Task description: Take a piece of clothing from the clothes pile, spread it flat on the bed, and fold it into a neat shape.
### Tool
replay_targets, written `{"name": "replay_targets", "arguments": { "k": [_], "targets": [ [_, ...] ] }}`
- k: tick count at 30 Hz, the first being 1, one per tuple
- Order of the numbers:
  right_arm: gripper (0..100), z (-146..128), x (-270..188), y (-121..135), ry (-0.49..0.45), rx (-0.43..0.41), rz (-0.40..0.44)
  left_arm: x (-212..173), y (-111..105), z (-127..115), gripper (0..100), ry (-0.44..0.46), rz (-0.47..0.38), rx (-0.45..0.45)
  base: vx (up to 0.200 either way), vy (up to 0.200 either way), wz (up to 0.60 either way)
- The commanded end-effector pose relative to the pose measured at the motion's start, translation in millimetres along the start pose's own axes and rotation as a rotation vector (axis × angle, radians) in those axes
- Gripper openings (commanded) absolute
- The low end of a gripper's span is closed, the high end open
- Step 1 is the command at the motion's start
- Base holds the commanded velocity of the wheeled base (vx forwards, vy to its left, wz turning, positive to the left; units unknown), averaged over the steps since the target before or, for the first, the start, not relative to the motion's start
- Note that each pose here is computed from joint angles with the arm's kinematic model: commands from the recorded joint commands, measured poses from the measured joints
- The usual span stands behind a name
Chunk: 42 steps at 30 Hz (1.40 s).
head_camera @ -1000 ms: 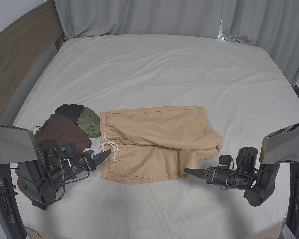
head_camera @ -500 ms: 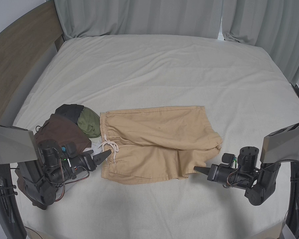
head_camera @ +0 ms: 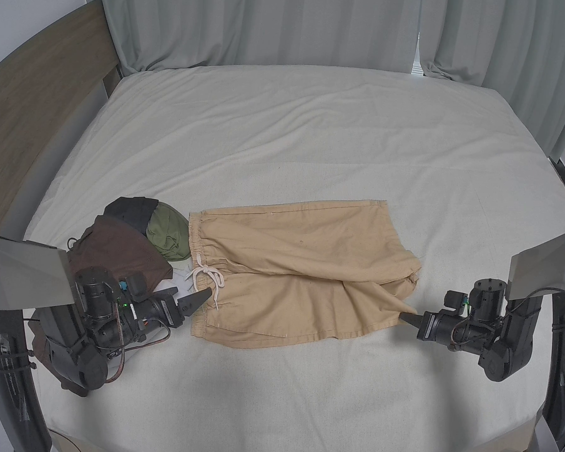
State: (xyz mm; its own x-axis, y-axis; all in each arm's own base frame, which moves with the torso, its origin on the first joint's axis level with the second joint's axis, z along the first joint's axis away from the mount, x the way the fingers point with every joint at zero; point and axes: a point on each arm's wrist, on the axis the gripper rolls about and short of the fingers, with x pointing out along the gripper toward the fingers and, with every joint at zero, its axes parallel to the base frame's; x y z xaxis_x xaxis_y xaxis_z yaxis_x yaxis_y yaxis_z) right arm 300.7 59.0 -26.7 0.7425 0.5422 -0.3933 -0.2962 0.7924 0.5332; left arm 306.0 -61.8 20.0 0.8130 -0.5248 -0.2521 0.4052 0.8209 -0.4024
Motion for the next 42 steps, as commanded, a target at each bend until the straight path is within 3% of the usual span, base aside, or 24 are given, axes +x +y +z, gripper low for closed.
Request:
{"name": "replay_targets", "arguments": {
  "k": [1, 5, 31, 42],
  "targets": [
    [0, -3.1, -1.8, -14.9, 0.005, 0.018, -0.039, 1.2, 2.1, -4.6, 100, 0.015, 0.005, -0.006, 0.000, 0.000, 0.00],
    [0, 3.2, -6.2, -23.6, -0.022, 0.028, -0.064, 5.0, 7.1, -14.4, 100, 0.046, 0.017, -0.020, 0.000, 0.000, 0.00],
    [0, 5.6, -3.2, -21.4, -0.032, 0.017, -0.052, 25.0, 24.3, -61.4, 100, 0.177, 0.046, -0.072, 0.000, 0.000, 0.00],
    [0, 5.6, -3.2, -21.4, -0.032, 0.017, -0.052, 32.2, 29.6, -66.6, 100, 0.177, 0.049, -0.074, 0.000, 0.000, 0.00]
  ]
}}
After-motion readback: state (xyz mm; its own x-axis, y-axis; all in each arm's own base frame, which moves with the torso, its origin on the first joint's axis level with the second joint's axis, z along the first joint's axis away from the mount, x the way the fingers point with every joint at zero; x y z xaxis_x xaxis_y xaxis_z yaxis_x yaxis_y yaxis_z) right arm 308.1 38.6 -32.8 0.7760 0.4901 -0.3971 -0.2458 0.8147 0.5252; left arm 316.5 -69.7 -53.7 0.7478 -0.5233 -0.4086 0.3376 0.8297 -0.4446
